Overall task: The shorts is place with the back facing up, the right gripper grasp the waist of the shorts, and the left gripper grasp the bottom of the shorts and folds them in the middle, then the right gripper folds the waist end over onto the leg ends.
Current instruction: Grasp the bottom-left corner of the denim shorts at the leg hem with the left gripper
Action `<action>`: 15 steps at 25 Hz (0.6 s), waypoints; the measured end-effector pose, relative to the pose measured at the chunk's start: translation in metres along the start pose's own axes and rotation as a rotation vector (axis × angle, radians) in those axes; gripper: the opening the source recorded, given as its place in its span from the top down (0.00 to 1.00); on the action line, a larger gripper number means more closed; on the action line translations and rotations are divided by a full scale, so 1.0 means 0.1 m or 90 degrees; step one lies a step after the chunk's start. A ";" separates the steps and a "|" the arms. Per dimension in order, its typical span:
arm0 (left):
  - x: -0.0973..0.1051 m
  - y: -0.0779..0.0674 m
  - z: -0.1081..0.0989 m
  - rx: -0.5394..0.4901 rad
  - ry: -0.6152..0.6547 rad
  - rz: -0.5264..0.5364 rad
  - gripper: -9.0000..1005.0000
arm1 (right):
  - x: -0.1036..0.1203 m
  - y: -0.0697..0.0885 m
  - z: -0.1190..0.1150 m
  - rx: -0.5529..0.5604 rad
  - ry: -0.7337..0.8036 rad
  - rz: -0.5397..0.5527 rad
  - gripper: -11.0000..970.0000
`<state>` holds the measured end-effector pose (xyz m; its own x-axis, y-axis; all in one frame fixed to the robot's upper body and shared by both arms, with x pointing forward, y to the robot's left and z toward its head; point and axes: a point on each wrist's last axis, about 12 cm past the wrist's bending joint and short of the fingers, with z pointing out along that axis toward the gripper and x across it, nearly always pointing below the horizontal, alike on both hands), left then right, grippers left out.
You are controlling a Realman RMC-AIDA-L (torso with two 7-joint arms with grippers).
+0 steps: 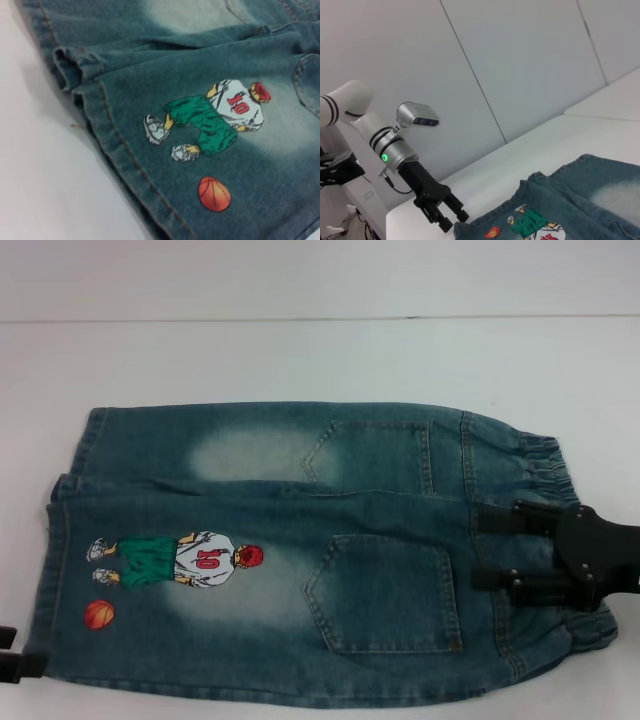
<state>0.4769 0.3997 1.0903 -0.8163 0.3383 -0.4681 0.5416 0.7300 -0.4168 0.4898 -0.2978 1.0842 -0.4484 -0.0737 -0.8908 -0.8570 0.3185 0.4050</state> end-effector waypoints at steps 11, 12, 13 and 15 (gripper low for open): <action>0.06 -0.01 -0.05 -0.012 0.024 -0.009 0.23 | -0.01 0.00 0.00 -0.001 -0.004 -0.002 0.04; 0.06 -0.02 -0.05 -0.009 0.026 -0.009 0.23 | -0.01 0.00 0.00 -0.001 -0.004 -0.002 0.04; 0.06 -0.02 -0.04 -0.006 0.027 -0.008 0.23 | -0.01 0.00 0.00 -0.001 -0.004 -0.002 0.04; 0.06 -0.04 -0.02 0.001 0.031 -0.006 0.23 | -0.01 0.00 0.00 -0.001 -0.004 -0.002 0.04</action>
<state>0.4696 0.3997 1.0908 -0.8303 0.3595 -0.4259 0.5337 0.7328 -0.4221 0.4901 -0.2977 1.0853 -0.4443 -0.0684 -0.8933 -0.8587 0.3166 0.4029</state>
